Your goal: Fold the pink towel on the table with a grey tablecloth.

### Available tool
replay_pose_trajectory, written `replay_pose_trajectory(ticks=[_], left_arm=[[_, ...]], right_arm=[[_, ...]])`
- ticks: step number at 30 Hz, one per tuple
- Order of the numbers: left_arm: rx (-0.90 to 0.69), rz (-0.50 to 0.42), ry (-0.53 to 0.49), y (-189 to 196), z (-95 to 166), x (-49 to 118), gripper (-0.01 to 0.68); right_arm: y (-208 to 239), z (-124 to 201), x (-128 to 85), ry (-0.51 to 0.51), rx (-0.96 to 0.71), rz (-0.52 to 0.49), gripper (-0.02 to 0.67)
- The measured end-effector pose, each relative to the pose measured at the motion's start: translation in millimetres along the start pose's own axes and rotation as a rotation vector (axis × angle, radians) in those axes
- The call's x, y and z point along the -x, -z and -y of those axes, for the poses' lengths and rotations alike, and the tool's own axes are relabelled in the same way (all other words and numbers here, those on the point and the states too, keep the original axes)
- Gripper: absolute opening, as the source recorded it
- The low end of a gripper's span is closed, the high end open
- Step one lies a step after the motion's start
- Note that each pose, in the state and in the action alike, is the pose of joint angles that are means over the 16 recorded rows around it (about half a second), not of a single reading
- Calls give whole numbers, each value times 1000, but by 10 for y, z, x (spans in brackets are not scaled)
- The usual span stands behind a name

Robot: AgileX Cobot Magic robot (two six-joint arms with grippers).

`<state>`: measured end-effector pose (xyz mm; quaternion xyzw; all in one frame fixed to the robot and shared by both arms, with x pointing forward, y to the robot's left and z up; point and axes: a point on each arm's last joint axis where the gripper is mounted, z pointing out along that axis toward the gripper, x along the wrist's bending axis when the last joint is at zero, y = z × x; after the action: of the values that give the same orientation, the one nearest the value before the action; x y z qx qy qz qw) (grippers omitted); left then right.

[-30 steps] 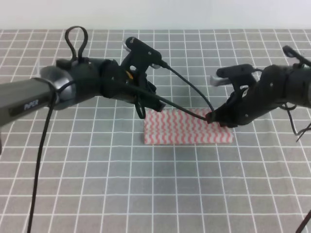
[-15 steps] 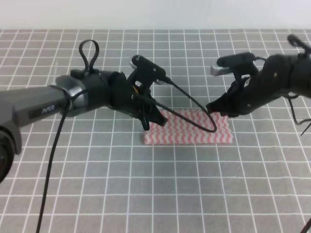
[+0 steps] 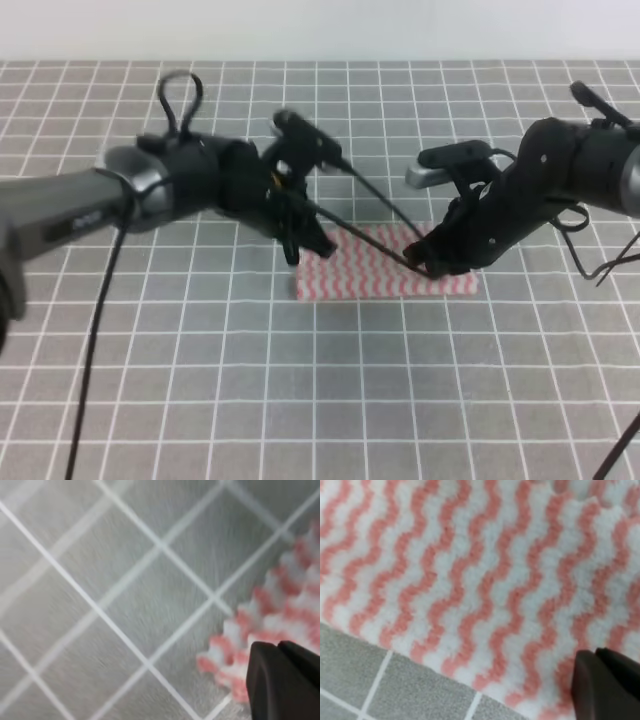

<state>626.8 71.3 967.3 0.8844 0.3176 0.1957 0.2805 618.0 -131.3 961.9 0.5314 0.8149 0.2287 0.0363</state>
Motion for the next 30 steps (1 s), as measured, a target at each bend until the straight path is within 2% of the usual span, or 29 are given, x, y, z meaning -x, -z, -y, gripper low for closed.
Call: replay_pose_trajectory(ticks=[5, 11, 21, 30], left_arm=[[28, 24, 32, 196, -97, 23, -2], [21, 99, 46, 270, -122, 158, -2], [-61, 223, 27, 35, 17, 420, -2], [-119, 258, 26, -149, 141, 488, -2]], right_arm=[[-5, -2, -2, 3, 2, 0, -16], [88, -24, -44, 3, 20, -13, -17], [189, -36, -230, 18, 31, -91, -17], [32, 0, -337, 29, -2, -139, -17]])
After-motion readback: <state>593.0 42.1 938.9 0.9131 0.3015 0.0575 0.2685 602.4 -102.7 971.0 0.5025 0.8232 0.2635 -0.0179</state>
